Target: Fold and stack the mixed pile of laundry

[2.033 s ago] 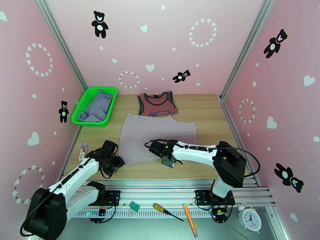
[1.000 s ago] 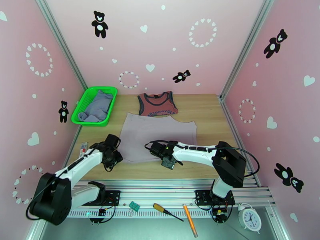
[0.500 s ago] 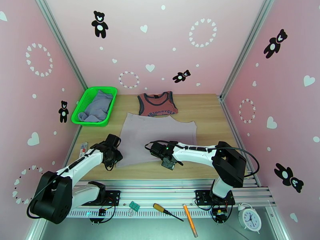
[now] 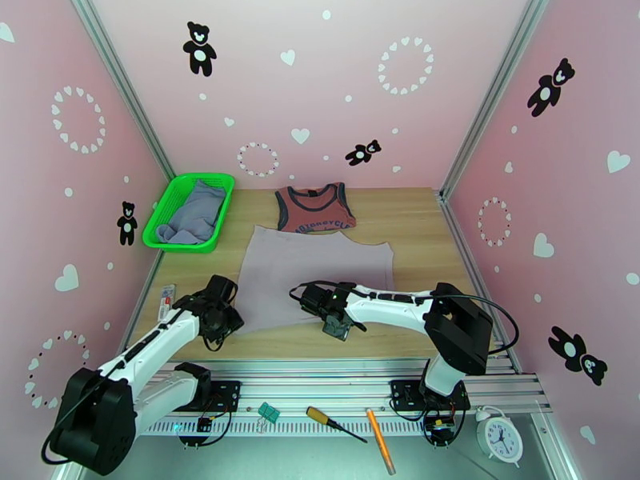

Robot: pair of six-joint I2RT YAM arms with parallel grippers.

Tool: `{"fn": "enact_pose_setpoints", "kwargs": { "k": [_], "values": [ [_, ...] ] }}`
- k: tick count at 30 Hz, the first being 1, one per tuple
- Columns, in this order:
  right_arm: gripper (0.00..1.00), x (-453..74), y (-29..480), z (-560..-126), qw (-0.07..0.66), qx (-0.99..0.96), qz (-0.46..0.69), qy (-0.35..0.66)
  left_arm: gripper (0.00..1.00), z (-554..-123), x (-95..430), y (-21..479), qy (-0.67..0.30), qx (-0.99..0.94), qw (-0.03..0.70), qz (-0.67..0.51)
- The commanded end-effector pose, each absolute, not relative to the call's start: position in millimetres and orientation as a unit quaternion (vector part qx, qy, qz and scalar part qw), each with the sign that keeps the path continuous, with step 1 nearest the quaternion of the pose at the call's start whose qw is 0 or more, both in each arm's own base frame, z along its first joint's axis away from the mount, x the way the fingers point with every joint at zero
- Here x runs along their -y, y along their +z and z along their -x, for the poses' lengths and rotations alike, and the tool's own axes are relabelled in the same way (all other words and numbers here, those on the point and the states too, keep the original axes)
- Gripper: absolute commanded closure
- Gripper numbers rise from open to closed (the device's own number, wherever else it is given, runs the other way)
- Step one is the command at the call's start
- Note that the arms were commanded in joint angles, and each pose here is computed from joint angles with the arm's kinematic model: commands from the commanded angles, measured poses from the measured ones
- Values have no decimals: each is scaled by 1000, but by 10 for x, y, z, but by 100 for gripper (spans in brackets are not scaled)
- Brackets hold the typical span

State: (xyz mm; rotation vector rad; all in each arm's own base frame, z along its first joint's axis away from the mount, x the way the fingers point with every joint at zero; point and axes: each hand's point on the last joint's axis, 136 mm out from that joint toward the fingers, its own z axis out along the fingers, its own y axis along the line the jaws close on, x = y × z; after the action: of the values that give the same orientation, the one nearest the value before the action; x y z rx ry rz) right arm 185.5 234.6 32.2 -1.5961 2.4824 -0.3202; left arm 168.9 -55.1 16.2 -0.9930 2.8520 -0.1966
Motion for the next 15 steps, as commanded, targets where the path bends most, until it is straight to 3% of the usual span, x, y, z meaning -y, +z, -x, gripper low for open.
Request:
{"fn": "enact_pose_setpoints", "kwargs": {
  "k": [1,7,15],
  "values": [
    [100,-2311,288,-1800,76,-831,540,-108,57,-1707,602,90,-75,-940,48,328],
    [100,-2316,266,-1792,73,-833,538,-106,59,-1809,552,37,-53,-943,57,323],
    [100,-2317,242,-1782,69,-833,539,-106,84,-1904,585,-136,-45,-948,42,313]
  ]
}}
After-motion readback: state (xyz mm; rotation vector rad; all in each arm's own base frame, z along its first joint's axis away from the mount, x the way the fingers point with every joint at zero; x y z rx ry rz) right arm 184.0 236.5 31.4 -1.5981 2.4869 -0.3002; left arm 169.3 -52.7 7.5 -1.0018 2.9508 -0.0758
